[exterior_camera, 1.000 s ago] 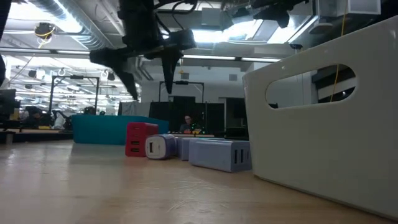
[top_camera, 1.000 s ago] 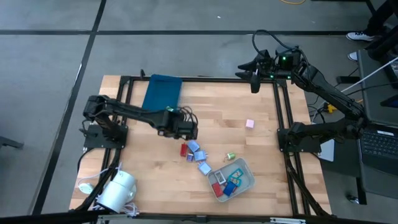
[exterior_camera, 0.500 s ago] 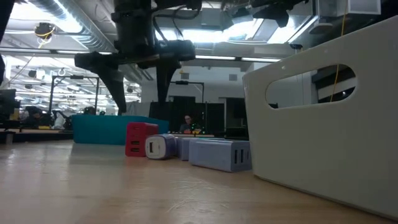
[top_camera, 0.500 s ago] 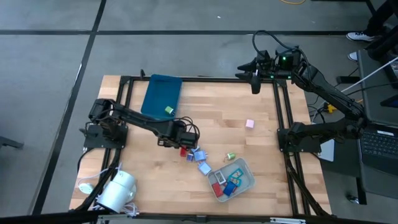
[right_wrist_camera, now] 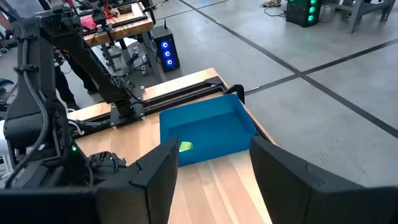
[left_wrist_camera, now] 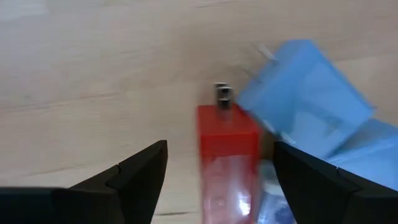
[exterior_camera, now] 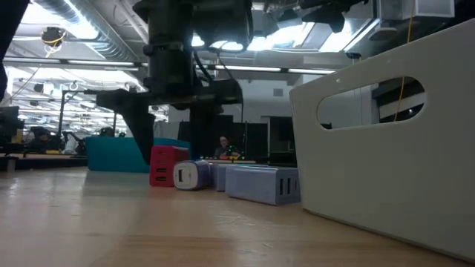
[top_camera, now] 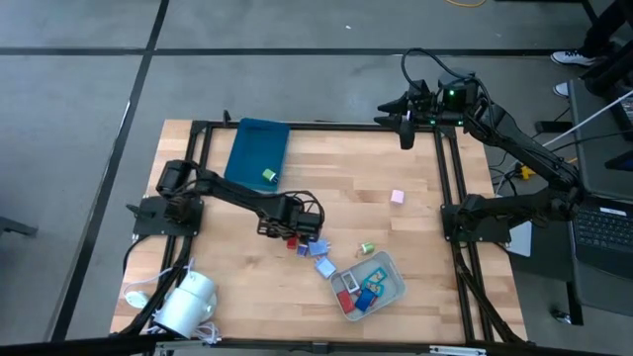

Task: Pick & Place Office items
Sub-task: Put the red charger adapter into the blue bin

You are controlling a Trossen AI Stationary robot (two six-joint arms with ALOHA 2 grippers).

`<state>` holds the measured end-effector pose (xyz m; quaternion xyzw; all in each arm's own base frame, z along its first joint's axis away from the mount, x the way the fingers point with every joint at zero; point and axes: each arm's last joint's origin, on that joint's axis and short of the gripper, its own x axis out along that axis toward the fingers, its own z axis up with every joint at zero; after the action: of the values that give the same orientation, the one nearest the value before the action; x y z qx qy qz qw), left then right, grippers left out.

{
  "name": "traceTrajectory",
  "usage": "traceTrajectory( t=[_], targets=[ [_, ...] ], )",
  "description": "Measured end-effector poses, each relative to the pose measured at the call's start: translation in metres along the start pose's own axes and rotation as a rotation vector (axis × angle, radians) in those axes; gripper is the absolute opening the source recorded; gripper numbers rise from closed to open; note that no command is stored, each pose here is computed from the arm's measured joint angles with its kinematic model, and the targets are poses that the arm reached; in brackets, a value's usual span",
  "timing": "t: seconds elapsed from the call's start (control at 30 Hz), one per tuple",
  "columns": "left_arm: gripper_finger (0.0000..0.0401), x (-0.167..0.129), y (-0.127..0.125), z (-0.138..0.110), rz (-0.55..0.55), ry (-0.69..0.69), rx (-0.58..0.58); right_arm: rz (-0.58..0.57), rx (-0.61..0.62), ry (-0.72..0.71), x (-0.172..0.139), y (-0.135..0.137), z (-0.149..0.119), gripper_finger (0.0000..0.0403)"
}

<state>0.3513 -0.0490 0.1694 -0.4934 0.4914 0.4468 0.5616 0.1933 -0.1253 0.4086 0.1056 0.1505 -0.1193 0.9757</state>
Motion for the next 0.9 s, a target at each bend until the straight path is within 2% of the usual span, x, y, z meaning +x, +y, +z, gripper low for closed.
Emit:
traceTrajectory(
  t=[0.33,0.53,0.7,0.9],
  targets=[
    [0.0186,0.02,-0.006,-0.003,0.002,0.056,0.053,0.001,0.001,0.002,0.0,0.0,0.0,0.0203],
    [0.0111,0.019,-0.009,0.002,-0.027,0.034,0.105,0.001,0.001,0.003,0.0,0.0,0.0,0.0203],
    [0.011,0.0,-0.009,0.016,-0.088,-0.028,0.119,0.001,0.001,0.002,0.0,0.0,0.0,0.0203],
    [0.011,-0.053,0.001,0.047,-0.213,-0.213,0.107,0.0,0.001,0.002,0.0,0.0,0.0,0.0203]
  ],
)
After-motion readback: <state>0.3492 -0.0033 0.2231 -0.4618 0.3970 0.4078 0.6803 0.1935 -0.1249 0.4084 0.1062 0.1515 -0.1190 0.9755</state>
